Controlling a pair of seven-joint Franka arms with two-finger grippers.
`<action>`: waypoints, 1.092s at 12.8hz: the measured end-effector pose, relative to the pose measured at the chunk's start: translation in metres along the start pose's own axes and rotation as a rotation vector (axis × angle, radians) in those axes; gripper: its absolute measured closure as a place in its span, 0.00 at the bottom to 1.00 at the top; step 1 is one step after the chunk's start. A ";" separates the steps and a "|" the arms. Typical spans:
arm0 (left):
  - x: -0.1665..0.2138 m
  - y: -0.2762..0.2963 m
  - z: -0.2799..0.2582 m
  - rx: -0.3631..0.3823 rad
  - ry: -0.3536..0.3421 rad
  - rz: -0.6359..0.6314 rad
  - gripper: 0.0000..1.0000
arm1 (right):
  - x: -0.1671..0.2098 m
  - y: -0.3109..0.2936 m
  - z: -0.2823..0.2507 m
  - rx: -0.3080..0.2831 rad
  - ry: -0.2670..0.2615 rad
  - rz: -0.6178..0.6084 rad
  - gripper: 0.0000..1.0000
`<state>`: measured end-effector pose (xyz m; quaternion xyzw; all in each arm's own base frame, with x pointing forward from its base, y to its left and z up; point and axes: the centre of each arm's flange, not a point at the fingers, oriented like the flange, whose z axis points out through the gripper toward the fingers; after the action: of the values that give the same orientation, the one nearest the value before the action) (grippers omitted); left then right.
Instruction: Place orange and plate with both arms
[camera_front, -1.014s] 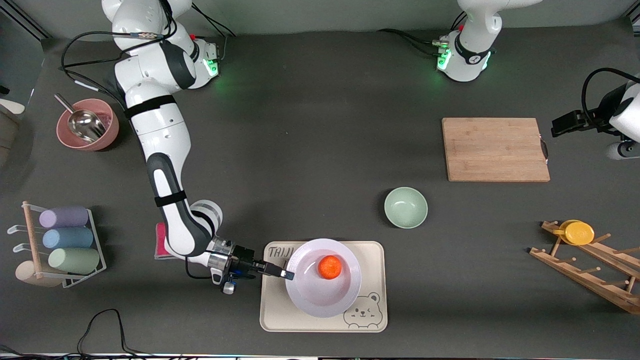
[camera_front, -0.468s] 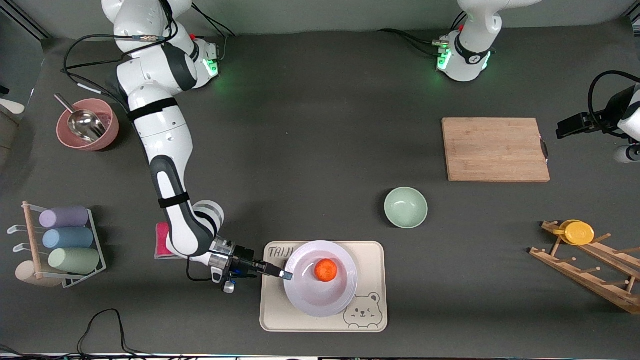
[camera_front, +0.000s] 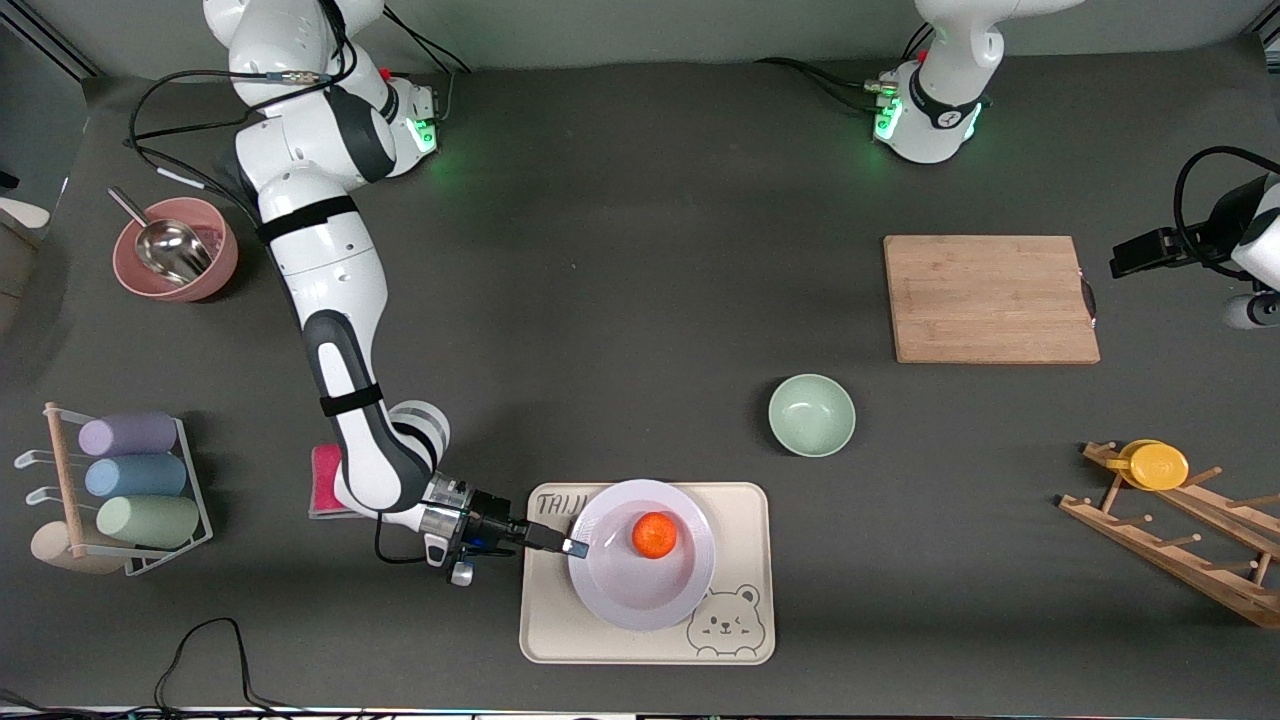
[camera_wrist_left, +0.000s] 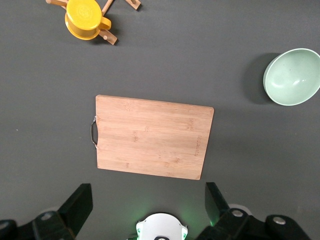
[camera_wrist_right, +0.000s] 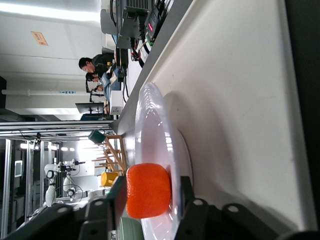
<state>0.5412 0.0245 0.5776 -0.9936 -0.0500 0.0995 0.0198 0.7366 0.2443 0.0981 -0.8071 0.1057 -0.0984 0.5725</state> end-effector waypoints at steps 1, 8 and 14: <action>0.000 0.000 0.000 0.000 0.000 0.000 0.00 | 0.002 -0.001 -0.002 -0.005 -0.001 -0.007 0.38; 0.002 0.000 0.003 0.000 -0.007 0.000 0.00 | 0.023 -0.002 -0.034 -0.086 0.010 -0.029 0.38; 0.005 0.000 0.006 0.000 -0.013 -0.001 0.00 | 0.045 -0.080 -0.118 -0.327 -0.121 0.009 0.34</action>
<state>0.5448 0.0250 0.5708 -0.9929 -0.0505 0.1062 0.0194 0.7511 0.1509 0.2132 -0.8934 0.0892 -0.0285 0.4393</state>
